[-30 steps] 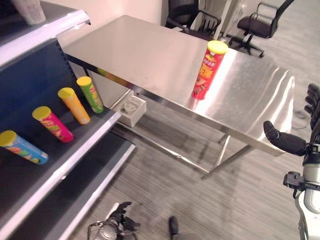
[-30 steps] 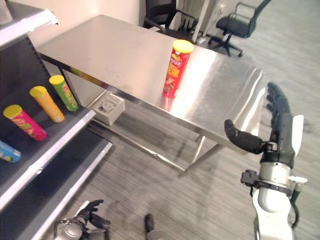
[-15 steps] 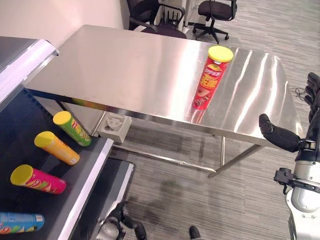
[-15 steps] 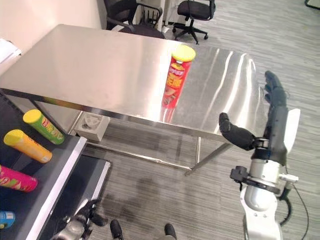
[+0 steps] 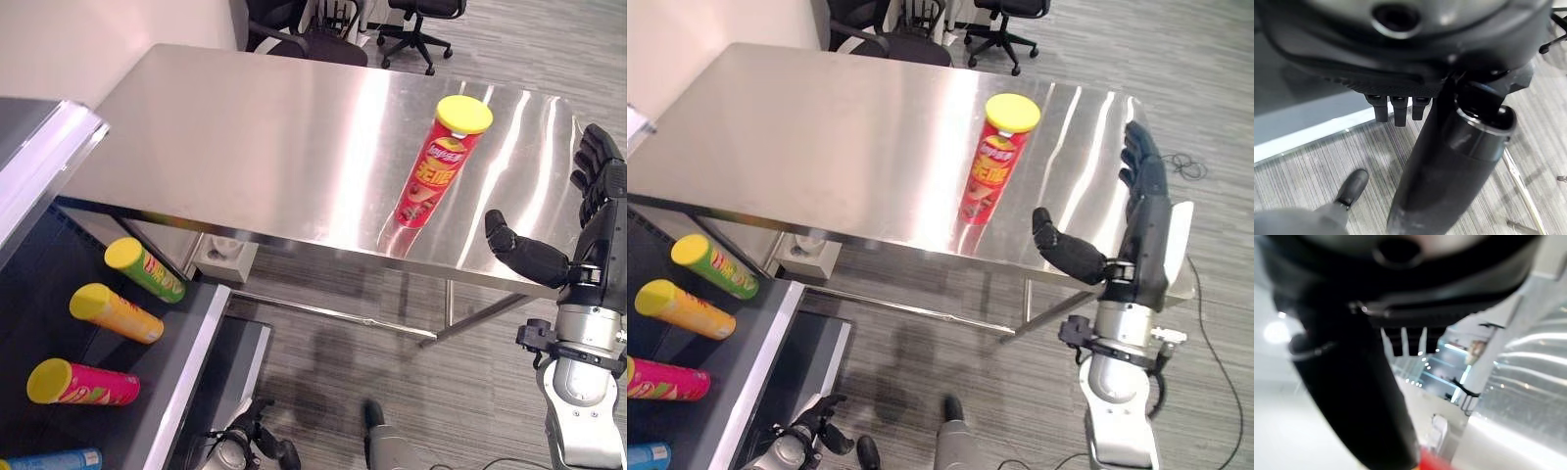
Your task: Put the goods on the table back onto the shelves and tidy them up.
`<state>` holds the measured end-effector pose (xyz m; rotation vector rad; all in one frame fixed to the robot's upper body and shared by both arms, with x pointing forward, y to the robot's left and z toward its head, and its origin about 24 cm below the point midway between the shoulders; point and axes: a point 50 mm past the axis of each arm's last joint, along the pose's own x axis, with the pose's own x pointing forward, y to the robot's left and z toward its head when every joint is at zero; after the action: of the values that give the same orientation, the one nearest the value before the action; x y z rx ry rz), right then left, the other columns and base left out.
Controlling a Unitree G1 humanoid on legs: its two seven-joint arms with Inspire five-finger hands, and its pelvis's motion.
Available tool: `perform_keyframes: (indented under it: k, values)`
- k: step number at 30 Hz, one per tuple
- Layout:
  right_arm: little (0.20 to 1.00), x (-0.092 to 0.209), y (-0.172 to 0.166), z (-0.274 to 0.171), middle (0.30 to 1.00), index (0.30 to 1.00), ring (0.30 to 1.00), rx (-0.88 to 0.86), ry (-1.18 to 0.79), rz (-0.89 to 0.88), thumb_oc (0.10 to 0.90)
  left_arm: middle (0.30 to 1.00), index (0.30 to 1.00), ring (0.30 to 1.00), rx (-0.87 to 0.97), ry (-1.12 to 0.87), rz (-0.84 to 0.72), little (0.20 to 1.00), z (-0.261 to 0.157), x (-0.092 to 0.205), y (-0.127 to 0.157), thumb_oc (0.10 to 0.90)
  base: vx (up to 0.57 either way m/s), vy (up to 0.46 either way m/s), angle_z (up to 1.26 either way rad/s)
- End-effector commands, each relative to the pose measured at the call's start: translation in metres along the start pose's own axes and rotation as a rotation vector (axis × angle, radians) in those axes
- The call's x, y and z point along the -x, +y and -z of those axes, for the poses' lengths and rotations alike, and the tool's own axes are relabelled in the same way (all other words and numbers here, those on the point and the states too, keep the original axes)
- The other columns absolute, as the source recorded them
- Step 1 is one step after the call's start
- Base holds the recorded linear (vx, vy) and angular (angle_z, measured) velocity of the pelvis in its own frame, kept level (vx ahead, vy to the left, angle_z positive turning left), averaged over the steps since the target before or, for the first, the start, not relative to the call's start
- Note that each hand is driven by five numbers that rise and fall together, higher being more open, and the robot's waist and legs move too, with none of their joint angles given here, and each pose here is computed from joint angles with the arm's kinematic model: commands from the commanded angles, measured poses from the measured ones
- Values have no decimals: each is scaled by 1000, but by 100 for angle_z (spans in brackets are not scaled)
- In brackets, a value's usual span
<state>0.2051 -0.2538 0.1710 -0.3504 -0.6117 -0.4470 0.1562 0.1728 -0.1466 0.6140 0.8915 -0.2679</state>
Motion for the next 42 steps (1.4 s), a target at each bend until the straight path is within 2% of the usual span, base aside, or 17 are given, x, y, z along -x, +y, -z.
perform_keyframes:
  k: [1,6,10,14,21,26,42]
  values:
    - [900,-8,-18,-59,900,900,900,-152,-347,87,800,900,900,900,21,-116,-54,900,-24,-4,11,800,196,-229,83]
    - [900,-5,-20,-68,900,900,900,-218,-396,71,800,900,900,900,34,-119,-36,900,-24,-3,4,800,100,-119,5]
    - [900,-1,-13,-70,900,900,900,-314,-388,-27,800,900,900,900,19,-109,6,900,-17,0,-5,800,41,-79,5]
    - [900,9,2,-57,900,900,900,-430,-252,-240,800,900,900,900,19,-99,32,900,-13,2,-9,800,14,-55,-4]
    - [900,5,4,-48,900,900,900,-513,-174,-365,800,900,900,900,11,-86,61,900,-10,2,-13,800,13,-54,1]
    - [900,-1,1,-45,900,900,900,-537,-155,-383,800,900,900,900,26,-63,70,900,-4,4,-15,800,18,-51,3]
    - [900,-5,-6,-27,900,900,900,-461,-102,-221,800,900,900,900,61,-9,73,900,7,6,-19,800,41,-49,9]
